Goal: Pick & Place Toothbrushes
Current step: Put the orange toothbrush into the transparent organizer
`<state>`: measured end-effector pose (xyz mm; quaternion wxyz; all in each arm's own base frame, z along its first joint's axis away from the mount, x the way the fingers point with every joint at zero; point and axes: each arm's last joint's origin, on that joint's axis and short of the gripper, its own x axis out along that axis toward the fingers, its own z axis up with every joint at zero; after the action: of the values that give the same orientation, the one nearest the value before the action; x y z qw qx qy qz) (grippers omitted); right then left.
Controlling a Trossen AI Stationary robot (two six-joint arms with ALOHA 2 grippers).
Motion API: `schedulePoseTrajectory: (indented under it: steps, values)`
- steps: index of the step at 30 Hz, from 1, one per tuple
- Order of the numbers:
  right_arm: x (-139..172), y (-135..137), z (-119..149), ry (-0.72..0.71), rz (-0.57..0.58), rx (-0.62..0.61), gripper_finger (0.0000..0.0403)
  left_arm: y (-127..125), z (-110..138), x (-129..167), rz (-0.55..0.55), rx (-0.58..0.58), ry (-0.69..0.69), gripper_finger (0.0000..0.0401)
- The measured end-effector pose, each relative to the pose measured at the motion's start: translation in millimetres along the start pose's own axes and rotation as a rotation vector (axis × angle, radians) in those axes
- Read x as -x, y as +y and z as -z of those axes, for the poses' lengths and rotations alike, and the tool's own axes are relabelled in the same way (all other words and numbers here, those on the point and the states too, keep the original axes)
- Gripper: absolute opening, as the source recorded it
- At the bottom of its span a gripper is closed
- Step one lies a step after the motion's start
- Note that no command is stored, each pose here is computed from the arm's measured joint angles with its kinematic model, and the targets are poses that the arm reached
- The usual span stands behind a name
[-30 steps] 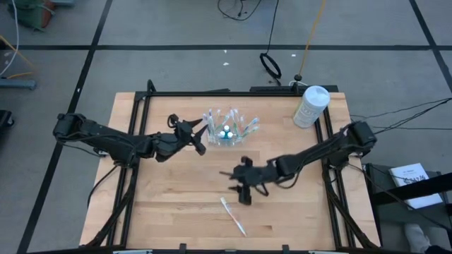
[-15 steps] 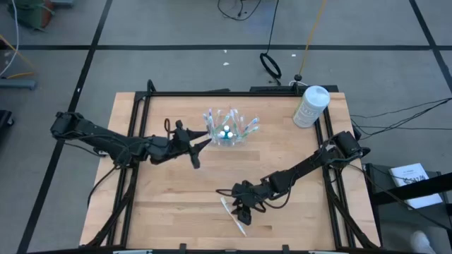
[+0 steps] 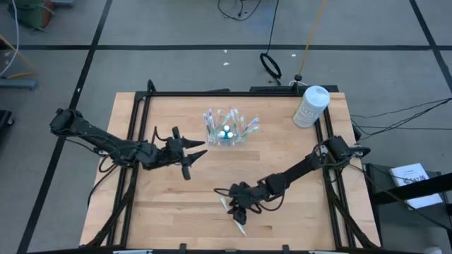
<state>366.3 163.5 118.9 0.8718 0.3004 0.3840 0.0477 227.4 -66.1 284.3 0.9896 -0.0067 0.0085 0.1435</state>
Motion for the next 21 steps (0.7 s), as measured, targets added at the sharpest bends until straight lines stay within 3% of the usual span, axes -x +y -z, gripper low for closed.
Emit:
schedulePoseTrajectory:
  steps: [11,15,21]
  values:
    - [-7.1,-8.3,-1.6,-0.044,0.043,0.074,0.0157,0.3,-5.5,0.0,-0.005,-0.041,-0.048,0.0147]
    - [-8.0,-12.4,-3.9,-0.029,0.038,0.097,0.0114,-0.7,-3.8,0.4,0.000,-0.048,-0.033,0.0147]
    - [-9.1,-17.9,-10.0,-0.047,0.033,0.133,0.0016,-4.5,-3.2,3.0,0.019,-0.065,-0.030,0.0147]
